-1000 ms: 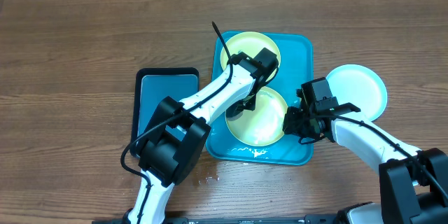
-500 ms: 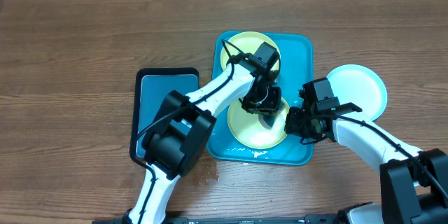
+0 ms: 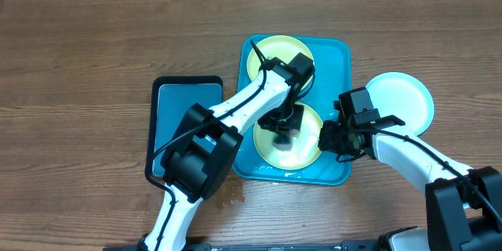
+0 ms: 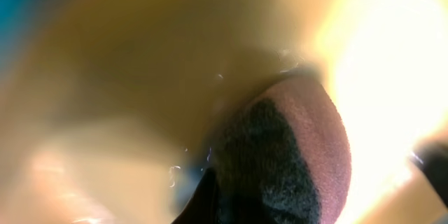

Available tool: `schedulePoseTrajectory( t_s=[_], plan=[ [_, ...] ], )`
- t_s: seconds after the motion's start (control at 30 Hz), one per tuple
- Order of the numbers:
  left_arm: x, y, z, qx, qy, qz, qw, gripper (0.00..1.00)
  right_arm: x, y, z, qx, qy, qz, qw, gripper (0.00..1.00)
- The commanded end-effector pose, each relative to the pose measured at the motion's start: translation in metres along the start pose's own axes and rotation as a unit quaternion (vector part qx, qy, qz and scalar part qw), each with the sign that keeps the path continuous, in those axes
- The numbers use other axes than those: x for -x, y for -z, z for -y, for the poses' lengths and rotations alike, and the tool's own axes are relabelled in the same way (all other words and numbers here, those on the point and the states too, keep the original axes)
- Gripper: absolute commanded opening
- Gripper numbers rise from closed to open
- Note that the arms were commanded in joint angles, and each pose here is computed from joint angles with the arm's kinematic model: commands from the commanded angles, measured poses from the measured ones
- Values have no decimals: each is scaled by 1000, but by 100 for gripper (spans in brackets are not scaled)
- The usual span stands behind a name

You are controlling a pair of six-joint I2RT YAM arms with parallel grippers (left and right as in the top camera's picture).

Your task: Clean dirty plates on tray and stack at the side

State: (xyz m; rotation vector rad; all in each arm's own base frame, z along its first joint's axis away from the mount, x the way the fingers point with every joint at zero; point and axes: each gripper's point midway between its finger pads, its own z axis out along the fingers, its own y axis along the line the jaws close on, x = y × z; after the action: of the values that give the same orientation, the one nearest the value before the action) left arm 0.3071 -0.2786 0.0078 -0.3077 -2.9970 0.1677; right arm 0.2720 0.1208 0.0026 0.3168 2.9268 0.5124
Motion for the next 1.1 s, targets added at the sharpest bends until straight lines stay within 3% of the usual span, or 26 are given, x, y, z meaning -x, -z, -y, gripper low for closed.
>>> schedulePoseTrajectory(
  t_s=[0.0, 0.27, 0.5, 0.7, 0.8, 0.93, 1.07],
  plan=[
    [37, 11, -88, 185, 82, 86, 976, 4, -12, -8, 21, -40, -4, -15, 999, 4],
    [31, 34, -131, 310, 103, 109, 939, 4, -11, -8, 21, -39, -4, -13, 999, 4],
    [18, 56, -132, 325, 118, 90, 934, 4, -11, -8, 21, -39, -4, -13, 999, 4],
    [23, 114, -120, 289, 132, 147, 937, 4, -12, -8, 21, -39, -5, -14, 999, 4],
    [12, 169, -120, 251, 150, 200, 935, 4, -12, -8, 21, -40, -5, -15, 999, 4],
    [-13, 228, -137, 195, 176, 239, 935, 4, -13, -8, 21, -41, -5, -17, 999, 4],
    [-32, 247, -168, 187, 209, 232, 931, 4, -13, -8, 22, -41, -5, -17, 999, 4]
  ],
)
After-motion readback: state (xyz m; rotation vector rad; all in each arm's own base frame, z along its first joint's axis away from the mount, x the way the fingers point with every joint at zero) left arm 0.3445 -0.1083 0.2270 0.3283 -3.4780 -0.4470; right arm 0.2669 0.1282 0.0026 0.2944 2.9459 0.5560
